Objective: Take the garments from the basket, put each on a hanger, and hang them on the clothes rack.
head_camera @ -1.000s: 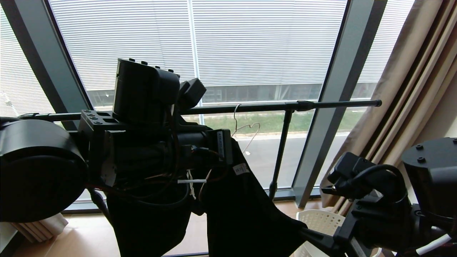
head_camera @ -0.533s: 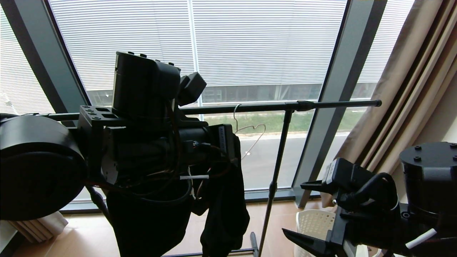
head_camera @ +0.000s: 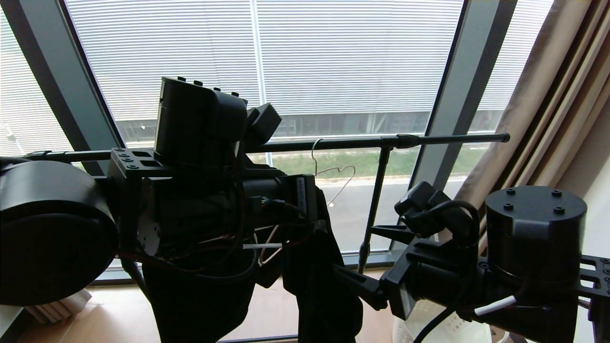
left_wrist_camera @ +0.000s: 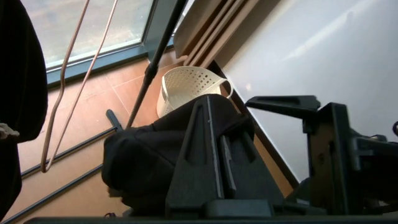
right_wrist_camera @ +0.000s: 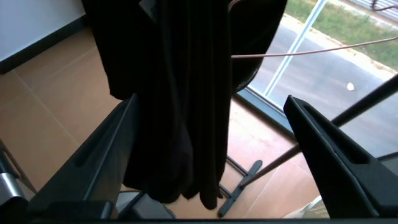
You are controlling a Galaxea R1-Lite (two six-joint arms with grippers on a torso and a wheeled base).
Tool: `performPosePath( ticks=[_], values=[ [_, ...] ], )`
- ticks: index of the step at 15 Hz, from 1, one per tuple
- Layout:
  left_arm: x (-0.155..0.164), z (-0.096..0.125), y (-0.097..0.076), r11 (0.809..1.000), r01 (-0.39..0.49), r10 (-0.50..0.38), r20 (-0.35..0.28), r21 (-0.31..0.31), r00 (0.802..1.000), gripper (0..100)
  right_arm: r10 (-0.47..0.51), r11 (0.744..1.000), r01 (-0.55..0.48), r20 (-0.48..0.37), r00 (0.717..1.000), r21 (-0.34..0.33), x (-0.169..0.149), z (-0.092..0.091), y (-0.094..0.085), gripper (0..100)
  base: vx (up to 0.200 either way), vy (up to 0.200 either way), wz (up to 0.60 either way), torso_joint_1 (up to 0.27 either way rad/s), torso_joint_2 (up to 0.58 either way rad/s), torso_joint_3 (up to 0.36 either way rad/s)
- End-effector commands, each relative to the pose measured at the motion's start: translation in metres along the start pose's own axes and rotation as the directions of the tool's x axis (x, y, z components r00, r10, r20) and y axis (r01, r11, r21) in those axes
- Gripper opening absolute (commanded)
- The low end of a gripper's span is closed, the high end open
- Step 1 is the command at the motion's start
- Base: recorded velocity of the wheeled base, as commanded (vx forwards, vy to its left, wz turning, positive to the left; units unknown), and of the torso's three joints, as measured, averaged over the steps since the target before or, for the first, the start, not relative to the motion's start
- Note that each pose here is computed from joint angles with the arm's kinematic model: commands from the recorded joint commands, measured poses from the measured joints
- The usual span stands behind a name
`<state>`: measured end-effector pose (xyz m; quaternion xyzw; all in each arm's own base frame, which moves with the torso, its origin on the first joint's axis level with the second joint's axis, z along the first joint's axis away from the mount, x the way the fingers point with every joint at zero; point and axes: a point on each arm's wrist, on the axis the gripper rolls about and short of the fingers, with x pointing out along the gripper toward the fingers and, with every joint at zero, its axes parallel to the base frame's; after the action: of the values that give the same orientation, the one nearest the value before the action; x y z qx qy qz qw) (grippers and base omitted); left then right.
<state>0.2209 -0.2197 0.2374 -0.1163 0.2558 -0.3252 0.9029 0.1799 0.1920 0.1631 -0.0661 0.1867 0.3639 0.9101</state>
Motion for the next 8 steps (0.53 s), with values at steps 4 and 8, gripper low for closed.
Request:
performPosePath(
  ticks=[4,8],
  values=[
    [-0.001,0.0,-0.002,1.0,0.008,-0.008,0.001,0.002,1.0,0,-0.072,0.996,0.076,-0.088,0.994,0.043,0.036,-0.016,-0.017,100,0.0,0.0,0.0,0.0,0.0,0.0],
    [-0.004,0.001,-0.003,1.0,0.012,-0.012,0.006,0.004,1.0,0,-0.092,0.994,0.098,-0.114,0.989,0.049,0.052,-0.027,-0.024,100,0.0,0.0,0.0,0.0,0.0,0.0]
  ],
)
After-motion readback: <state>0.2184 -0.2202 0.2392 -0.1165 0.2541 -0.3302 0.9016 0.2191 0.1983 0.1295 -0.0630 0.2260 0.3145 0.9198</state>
